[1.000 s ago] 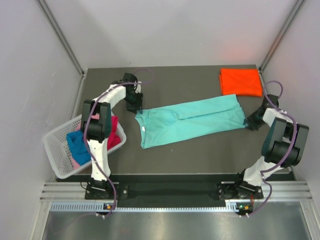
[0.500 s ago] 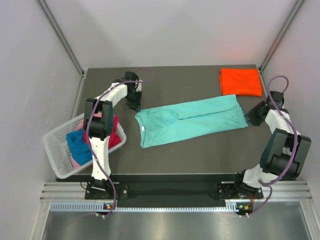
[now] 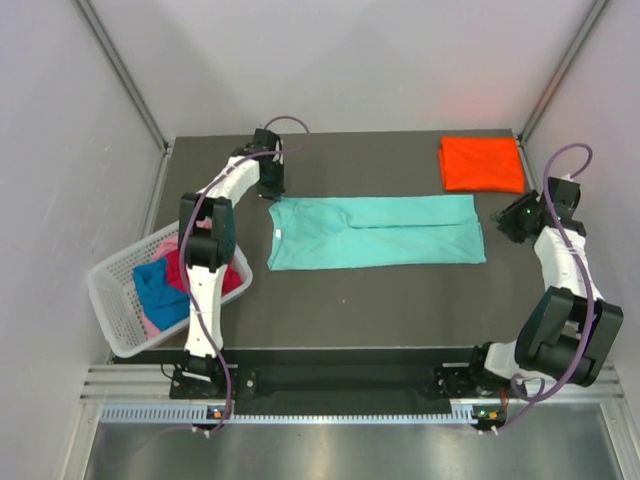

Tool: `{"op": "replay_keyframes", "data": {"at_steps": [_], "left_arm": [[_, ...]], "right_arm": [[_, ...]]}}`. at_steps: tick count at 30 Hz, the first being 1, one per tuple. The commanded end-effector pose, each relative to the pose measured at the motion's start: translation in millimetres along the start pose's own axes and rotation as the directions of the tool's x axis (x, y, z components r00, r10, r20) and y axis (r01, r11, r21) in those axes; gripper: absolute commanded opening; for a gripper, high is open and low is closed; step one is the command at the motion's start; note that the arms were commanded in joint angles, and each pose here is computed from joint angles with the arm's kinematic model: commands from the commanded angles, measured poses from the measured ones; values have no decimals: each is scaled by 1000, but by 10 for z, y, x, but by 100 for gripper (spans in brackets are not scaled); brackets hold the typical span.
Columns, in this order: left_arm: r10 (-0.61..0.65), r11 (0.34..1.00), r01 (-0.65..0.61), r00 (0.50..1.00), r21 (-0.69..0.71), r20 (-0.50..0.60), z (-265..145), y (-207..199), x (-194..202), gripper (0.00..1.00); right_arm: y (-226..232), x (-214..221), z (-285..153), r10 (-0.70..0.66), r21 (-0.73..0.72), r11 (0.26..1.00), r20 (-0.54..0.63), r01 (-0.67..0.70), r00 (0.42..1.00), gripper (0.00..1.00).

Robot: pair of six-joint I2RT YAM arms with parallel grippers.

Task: Fold and stack the t-shirts
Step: Fold the tshirt

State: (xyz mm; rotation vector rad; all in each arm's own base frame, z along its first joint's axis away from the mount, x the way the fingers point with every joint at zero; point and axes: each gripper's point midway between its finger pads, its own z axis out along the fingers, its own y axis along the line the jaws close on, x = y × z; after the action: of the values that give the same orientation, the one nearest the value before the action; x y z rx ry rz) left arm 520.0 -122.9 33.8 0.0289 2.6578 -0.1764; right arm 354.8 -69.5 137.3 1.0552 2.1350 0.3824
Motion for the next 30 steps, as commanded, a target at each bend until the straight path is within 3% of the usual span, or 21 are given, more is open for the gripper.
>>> {"op": "replay_keyframes", "data": {"at_steps": [1, 7, 13, 15, 16, 18, 19, 21, 23, 24, 25, 26, 30], "left_arm": [[-29, 999, 37, 979, -34, 202, -39, 35, -614, 0], [-67, 997, 79, 923, -16, 378, -8, -10, -1139, 0], [-171, 985, 151, 797, 83, 580, -68, -130, -1755, 0], [-232, 972, 170, 767, 159, 599, 6, -232, -1867, 0], [-259, 964, 149, 711, 219, 653, -100, -323, -2074, 0], [-299, 939, 94, 694, 329, 654, -26, -536, -2139, 0], [-346, 915, 73, 644, 396, 683, -168, -653, -2305, 0], [-388, 885, 57, 640, 462, 664, -80, -784, -2309, 0], [-402, 871, 30, 616, 491, 677, -143, -857, -2385, 4], [-405, 867, 23, 614, 497, 678, -188, -882, -2399, 12], [-393, 863, -1, 629, 506, 671, -206, -929, -2366, 29], [-382, 869, -6, 626, 494, 680, -357, -925, -2401, 37], [-285, 935, -2, 589, 355, 756, -879, -692, -2405, 47]], "right_arm": [[385, -282, -284, -23, -133, 990, 113, 38, 993, 37], [644, -266, -508, -1, -295, 954, 191, 59, 982, 39], [730, -246, -493, -26, -323, 942, 192, 88, 981, 39], [761, -267, -510, -27, -334, 938, 204, 96, 979, 39], [782, -265, -521, -35, -339, 935, 209, 106, 977, 39], [770, -251, -502, -41, -334, 936, 210, 111, 977, 39], [762, -248, -483, -45, -331, 937, 210, 115, 977, 39], [752, -237, -446, -46, -328, 938, 205, 113, 978, 39], [774, -219, -389, -53, -329, 937, 189, 114, 981, 39], [786, -227, -383, -55, -329, 937, 188, 116, 981, 39], [776, -206, -345, -63, -321, 940, 173, 117, 983, 39], [819, -212, -358, -73, -325, 937, 173, 127, 982, 39], [790, -126, -310, -125, -271, 949, 138, 159, 983, 40]]}}
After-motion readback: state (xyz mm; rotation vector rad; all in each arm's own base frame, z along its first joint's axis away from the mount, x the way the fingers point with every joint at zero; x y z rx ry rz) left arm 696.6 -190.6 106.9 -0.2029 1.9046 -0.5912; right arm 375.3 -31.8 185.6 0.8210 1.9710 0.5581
